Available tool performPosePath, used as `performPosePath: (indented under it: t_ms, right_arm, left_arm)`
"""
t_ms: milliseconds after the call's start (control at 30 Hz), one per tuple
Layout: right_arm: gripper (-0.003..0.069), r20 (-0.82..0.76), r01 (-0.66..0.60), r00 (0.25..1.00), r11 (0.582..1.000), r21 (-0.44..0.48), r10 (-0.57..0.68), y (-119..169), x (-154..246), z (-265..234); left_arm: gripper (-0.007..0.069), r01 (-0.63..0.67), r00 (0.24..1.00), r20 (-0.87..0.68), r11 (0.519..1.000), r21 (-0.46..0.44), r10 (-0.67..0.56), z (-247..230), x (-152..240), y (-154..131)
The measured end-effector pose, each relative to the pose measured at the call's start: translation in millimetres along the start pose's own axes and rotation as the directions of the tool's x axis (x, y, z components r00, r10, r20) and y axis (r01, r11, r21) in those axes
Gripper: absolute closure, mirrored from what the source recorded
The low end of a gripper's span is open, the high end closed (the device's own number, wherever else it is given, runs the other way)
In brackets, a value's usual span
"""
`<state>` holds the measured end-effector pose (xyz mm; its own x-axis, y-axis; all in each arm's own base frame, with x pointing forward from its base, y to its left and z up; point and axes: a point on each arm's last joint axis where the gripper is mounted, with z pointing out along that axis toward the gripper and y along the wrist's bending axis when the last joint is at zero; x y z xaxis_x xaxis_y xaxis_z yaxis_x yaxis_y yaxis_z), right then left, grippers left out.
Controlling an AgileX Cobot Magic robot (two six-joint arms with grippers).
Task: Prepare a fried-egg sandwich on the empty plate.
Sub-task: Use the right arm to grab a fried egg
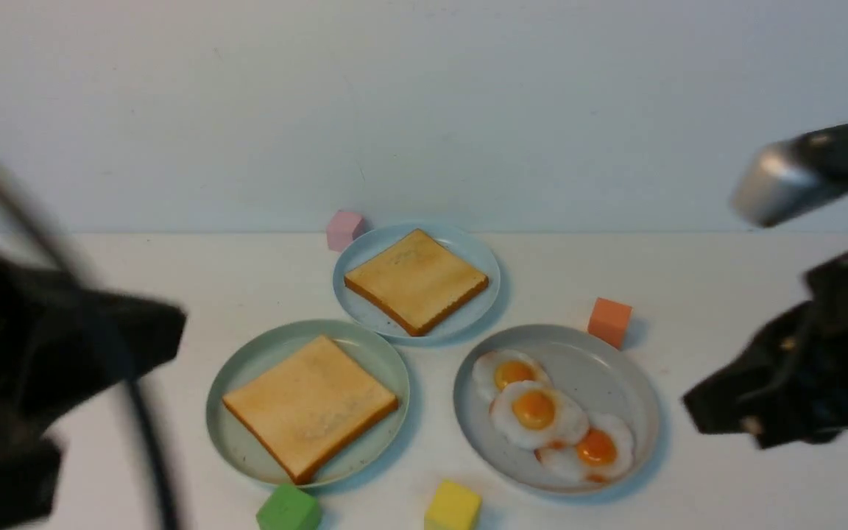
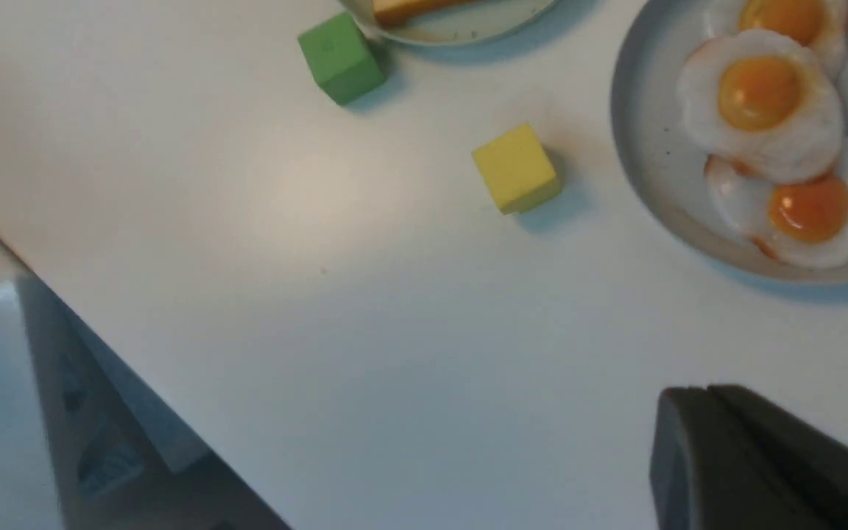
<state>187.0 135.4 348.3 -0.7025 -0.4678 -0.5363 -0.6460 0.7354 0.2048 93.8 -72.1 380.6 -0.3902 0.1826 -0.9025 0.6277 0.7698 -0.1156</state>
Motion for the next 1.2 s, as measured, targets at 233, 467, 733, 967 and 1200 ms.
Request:
performPosePath:
  t_ms: [233,467,733,967,1200]
  right_arm:
    - [0.0541,-0.228,0.264,0.948,0.948,0.177,-0.222,5.2,-27.4,96.2]
    - [0.0233,-0.299,0.346,0.916,0.902,0.258,-0.266,-10.1,-32.4,148.6]
    - [-0.0013,-0.278,0.386,0.912,0.864,0.323,-0.303,-24.7,-35.2,202.4]
    - [-0.0013,-0.328,0.444,0.885,0.809,0.384,-0.33,-38.3,-30.2,230.5]
    - [-0.0008,-0.334,0.468,0.874,0.798,0.38,-0.353,-42.0,-26.9,248.2]
  left_arm:
    - [0.0638,0.04,0.99,0.138,0.999,-0.008,-0.039,-27.4,73.9,-4.3]
    - [0.0638,0.091,0.983,0.159,0.996,-0.005,-0.089,-29.2,88.5,-3.9]
    - [0.0638,0.088,0.986,0.144,0.996,-0.016,-0.085,-26.0,87.9,-2.4]
    - [0.0638,0.088,0.989,0.123,0.996,-0.013,-0.086,-25.7,89.7,-2.8]
    - [0.0638,0.087,0.99,0.115,0.996,-0.013,-0.085,-25.7,90.5,-2.9]
